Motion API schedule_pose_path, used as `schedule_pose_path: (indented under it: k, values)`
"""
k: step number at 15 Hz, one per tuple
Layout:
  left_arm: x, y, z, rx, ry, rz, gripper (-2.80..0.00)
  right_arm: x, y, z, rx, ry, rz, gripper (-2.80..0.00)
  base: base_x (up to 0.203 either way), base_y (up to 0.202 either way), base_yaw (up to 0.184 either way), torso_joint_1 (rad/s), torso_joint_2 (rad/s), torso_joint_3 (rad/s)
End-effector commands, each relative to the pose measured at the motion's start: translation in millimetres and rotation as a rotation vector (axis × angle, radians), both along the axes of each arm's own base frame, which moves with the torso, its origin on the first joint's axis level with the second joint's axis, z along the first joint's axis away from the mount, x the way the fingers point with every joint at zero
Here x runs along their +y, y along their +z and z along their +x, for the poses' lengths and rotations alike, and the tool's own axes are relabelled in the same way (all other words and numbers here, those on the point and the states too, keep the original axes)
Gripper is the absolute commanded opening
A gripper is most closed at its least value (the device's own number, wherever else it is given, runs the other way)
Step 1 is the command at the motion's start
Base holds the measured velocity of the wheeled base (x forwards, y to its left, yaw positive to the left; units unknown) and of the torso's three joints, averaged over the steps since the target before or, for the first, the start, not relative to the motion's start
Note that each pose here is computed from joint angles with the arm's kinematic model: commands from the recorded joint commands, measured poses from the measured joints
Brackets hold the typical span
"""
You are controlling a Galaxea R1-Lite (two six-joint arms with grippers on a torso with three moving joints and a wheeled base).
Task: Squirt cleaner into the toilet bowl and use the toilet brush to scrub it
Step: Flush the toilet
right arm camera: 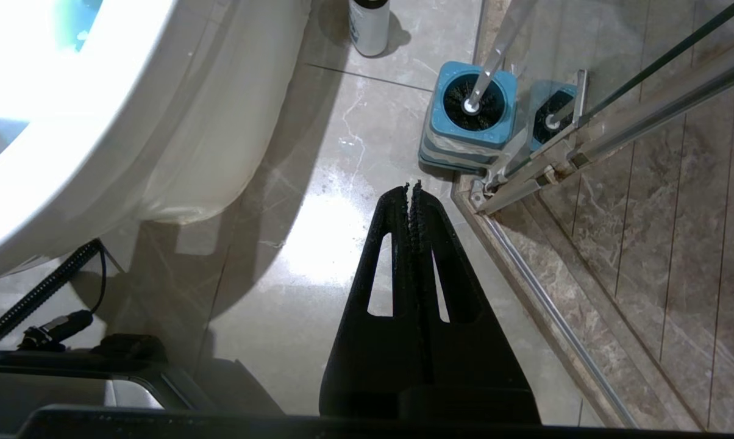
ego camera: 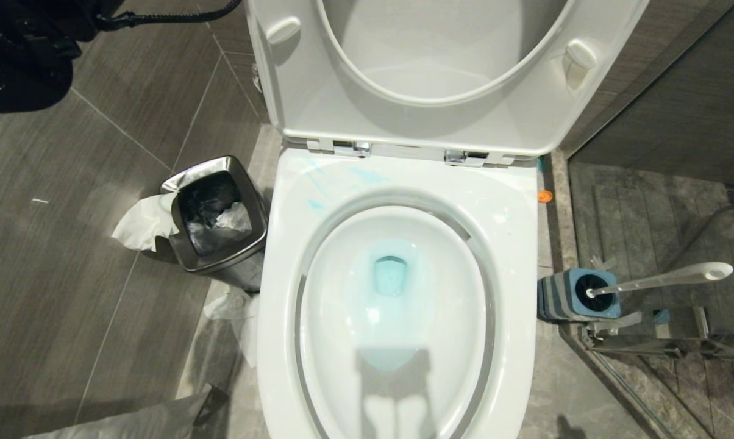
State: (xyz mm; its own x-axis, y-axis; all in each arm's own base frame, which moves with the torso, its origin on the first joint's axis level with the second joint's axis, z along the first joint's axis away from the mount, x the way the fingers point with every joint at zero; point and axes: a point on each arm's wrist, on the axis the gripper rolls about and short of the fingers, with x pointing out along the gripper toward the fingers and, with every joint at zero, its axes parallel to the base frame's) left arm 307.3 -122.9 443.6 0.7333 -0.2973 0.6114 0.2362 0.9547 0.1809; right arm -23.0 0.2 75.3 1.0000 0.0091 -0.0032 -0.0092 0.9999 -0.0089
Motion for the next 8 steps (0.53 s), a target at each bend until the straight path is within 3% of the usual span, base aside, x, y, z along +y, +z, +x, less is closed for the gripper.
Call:
schedule_pose_path:
  k: [1,8]
  values:
    - [-8,-15,15,0.054,0.015,0.019,-2.80,0,0,0,0.001,0.001,0.000,-2.80,0.000,0.000,0.000,0.000,0.00,0.000]
    - [-27,-34,32,0.107,0.005,0.031,-2.80,0,0,0,0.001,0.002,0.000,-2.80,0.000,0.000,0.000,0.000,0.00,0.000]
